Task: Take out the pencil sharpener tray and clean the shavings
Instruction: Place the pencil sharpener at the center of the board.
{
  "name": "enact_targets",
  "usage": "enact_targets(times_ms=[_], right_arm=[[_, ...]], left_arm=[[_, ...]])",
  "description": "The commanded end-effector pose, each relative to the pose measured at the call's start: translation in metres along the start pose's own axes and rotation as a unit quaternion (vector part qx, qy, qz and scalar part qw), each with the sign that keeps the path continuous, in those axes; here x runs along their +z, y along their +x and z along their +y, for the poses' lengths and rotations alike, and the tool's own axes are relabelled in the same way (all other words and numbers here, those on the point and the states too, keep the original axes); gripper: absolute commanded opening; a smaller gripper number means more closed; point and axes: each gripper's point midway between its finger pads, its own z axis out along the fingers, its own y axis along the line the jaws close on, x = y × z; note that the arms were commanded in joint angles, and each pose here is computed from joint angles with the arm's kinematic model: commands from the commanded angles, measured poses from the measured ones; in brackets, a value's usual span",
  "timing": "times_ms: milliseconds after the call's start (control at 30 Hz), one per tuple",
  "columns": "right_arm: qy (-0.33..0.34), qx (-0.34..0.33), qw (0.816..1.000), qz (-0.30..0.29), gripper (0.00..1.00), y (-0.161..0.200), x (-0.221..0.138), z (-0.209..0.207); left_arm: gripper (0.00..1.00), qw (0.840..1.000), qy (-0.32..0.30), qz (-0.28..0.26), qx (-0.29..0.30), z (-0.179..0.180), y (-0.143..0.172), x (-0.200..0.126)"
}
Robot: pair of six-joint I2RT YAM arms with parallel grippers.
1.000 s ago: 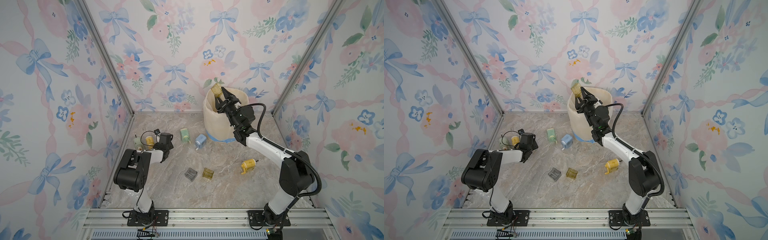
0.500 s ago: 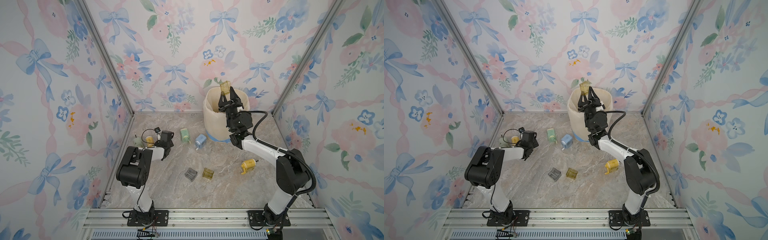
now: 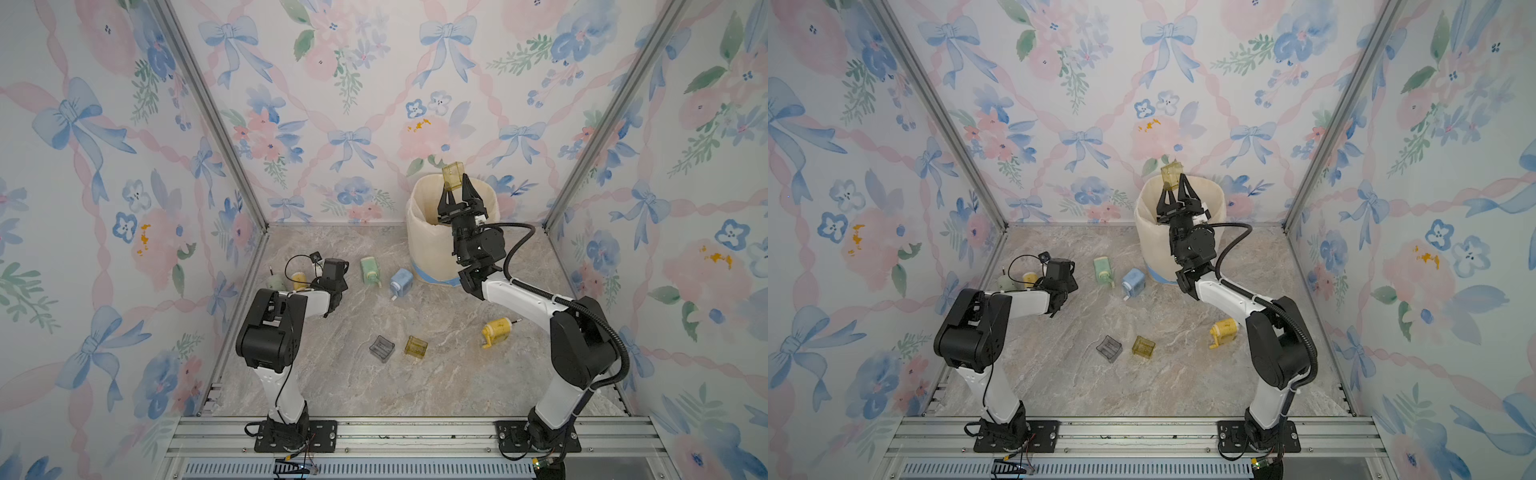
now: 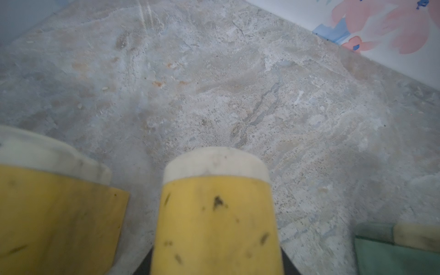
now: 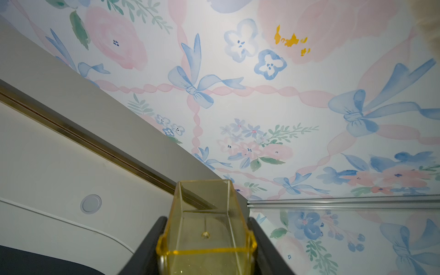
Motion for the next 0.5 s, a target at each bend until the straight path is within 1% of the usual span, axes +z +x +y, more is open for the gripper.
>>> enact_targets(times_ms=[0, 200, 233, 267, 367, 467], right_arm=[[-0.009, 0.068, 0.998, 0.002, 0.31, -0.002, -0.003, -0.002], [0.002, 0.075, 0.997, -0.004, 0.3, -0.008, -0.005, -0.016], [0.002, 0.074, 0.997, -0.004, 0.3, -0.008, -0.005, -0.016], [0.002, 0.074, 0.997, -0.003, 0.3, -0.007, -0.004, -0.016], [0.003, 0.071, 0.997, 0.001, 0.3, -0.004, -0.004, -0.015], [0.005, 0.066, 0.998, 0.006, 0.3, 0.0, -0.005, -0.013]], left_arm=[[0.0, 0.998, -0.037, 0.046, 0.019, 0.026, 0.03, -0.003], [0.0, 0.998, -0.038, 0.048, 0.021, 0.028, 0.033, -0.006], [0.02, 0.998, -0.038, 0.047, 0.021, 0.028, 0.033, -0.007], [0.08, 0.998, -0.038, 0.046, 0.022, 0.028, 0.033, -0.008], [0.19, 0.998, -0.036, 0.046, 0.023, 0.027, 0.033, -0.008], [0.25, 0.998, -0.037, 0.044, 0.024, 0.026, 0.032, -0.009]])
